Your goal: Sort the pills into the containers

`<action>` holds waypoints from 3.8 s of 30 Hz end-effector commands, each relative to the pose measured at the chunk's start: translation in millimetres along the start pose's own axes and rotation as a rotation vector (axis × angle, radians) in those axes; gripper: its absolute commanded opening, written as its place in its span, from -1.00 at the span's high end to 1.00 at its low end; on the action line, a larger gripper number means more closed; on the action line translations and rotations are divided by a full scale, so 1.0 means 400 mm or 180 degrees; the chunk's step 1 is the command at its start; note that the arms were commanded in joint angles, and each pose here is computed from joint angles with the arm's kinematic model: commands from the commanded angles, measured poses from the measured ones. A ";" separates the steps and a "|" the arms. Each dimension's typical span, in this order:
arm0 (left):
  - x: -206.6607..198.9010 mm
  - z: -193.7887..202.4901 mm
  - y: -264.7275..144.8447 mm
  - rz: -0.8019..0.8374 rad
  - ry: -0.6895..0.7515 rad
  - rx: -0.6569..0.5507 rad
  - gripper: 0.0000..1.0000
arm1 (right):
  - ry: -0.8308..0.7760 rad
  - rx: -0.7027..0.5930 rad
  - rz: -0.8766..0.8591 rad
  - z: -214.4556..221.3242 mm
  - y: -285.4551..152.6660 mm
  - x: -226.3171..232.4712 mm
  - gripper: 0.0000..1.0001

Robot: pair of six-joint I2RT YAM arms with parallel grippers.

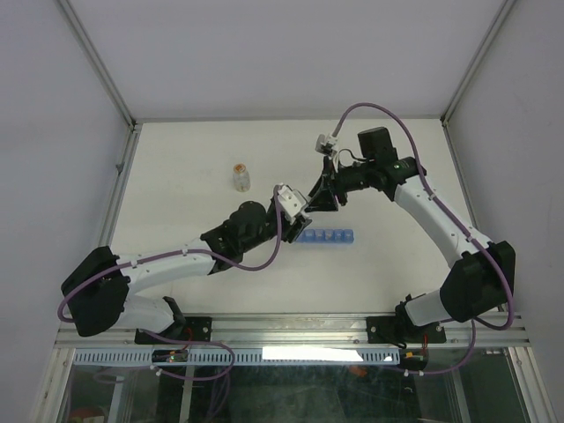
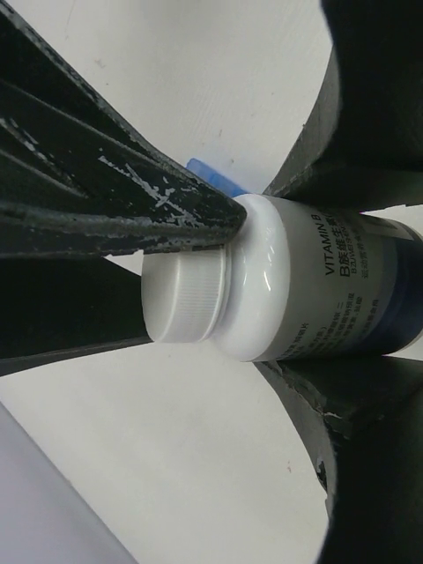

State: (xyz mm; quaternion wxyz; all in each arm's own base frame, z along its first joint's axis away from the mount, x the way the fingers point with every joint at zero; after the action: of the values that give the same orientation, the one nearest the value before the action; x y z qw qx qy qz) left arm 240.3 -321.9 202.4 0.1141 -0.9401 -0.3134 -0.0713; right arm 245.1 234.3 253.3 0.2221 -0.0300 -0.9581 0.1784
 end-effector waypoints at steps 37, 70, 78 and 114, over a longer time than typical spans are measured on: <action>-0.077 0.036 -0.081 0.1179 -0.0403 -0.0125 1.00 | 0.0579 0.0397 -0.0174 0.078 -0.008 0.089 -0.72; -0.094 0.028 -0.083 0.1265 -0.0438 -0.0223 1.00 | 0.0541 0.0662 -0.0273 0.095 0.058 0.105 0.38; -0.120 0.038 -0.094 0.1511 -0.0395 -0.0217 1.00 | -0.0387 0.0802 -0.0577 0.105 0.045 0.126 1.00; -0.111 0.004 -0.091 0.1395 -0.0465 -0.0388 1.00 | 0.0680 0.0482 -0.0248 0.069 -0.003 0.120 -0.68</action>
State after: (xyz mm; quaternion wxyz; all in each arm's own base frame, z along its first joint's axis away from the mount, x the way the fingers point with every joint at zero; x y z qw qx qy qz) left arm 183.0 -315.5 175.1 0.0882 -0.9912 -0.0958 0.0255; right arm 194.4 220.1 232.5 0.2816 0.0030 -0.9252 0.2545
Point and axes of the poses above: each gripper's point midway between its finger pads, its own y axis out along the fingers, its own x axis along the line the jaws close on, z = x × y, the point moved 3 cm from there along -y, back along the fingers, and after that the axes turned 4 degrees about y, right-handed, at the moved point
